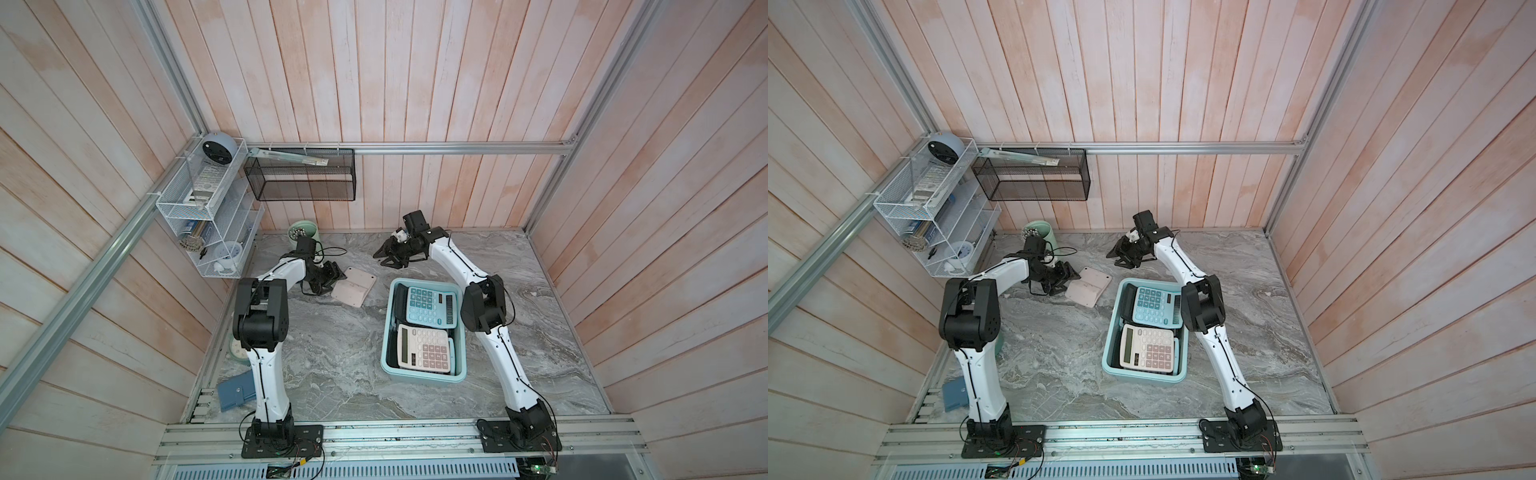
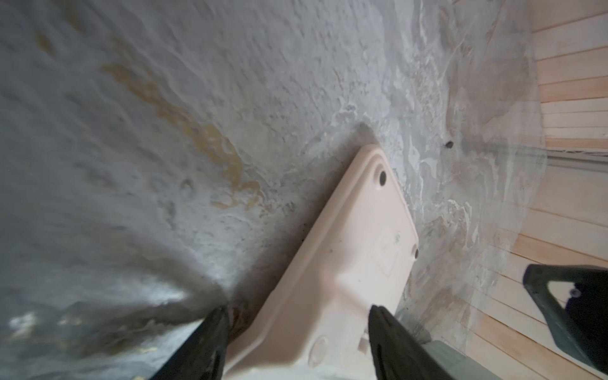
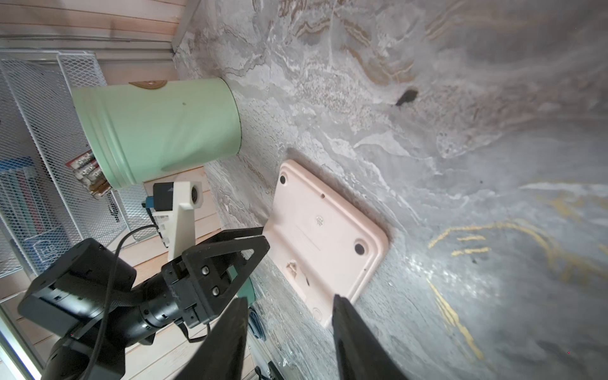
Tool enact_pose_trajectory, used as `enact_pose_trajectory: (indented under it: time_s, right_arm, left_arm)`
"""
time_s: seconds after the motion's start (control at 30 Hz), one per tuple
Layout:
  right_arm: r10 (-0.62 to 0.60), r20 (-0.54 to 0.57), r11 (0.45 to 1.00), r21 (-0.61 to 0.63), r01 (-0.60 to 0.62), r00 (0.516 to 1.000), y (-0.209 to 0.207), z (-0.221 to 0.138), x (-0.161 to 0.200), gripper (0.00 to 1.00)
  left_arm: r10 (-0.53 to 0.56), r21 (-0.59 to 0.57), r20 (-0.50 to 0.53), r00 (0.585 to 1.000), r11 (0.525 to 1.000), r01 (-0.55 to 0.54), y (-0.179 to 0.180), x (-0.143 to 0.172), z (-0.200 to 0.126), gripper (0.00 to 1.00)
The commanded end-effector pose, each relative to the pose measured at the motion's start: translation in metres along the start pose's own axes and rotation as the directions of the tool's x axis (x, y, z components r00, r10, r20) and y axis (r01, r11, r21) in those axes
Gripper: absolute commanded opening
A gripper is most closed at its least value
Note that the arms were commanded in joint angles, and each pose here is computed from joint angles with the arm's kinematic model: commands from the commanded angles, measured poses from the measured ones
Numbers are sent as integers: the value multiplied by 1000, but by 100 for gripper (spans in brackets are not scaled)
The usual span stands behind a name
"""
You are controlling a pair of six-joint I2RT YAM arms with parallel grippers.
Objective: Put the calculator in the storage box
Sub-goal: Pick up the calculator at the center of the board.
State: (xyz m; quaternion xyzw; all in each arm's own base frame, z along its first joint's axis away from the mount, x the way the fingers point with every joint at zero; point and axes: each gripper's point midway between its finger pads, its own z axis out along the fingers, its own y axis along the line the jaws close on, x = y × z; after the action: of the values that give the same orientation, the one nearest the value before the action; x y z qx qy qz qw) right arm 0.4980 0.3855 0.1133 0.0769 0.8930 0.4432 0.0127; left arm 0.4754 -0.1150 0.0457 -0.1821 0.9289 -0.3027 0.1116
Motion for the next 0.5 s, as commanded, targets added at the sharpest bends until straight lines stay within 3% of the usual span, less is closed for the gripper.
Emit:
enact_pose_trajectory:
  time_s: [0.0,0.2,0.47]
  right_arm:
    - [45,-88,997,60,-40,995,-26,2,18,51]
    - [81,-172,981,187,-48,982,-82,0,32,58]
    - [127,-308,989,115,-96,943,-95,21,58,61]
  left_arm:
    - [35,123,-49,998,992,-28,-27,9,3,67]
    - [14,139,-81,997,990,-2,-25,34,16,68]
    - [-28,221,-91,995,974,47,-38,30,25,69]
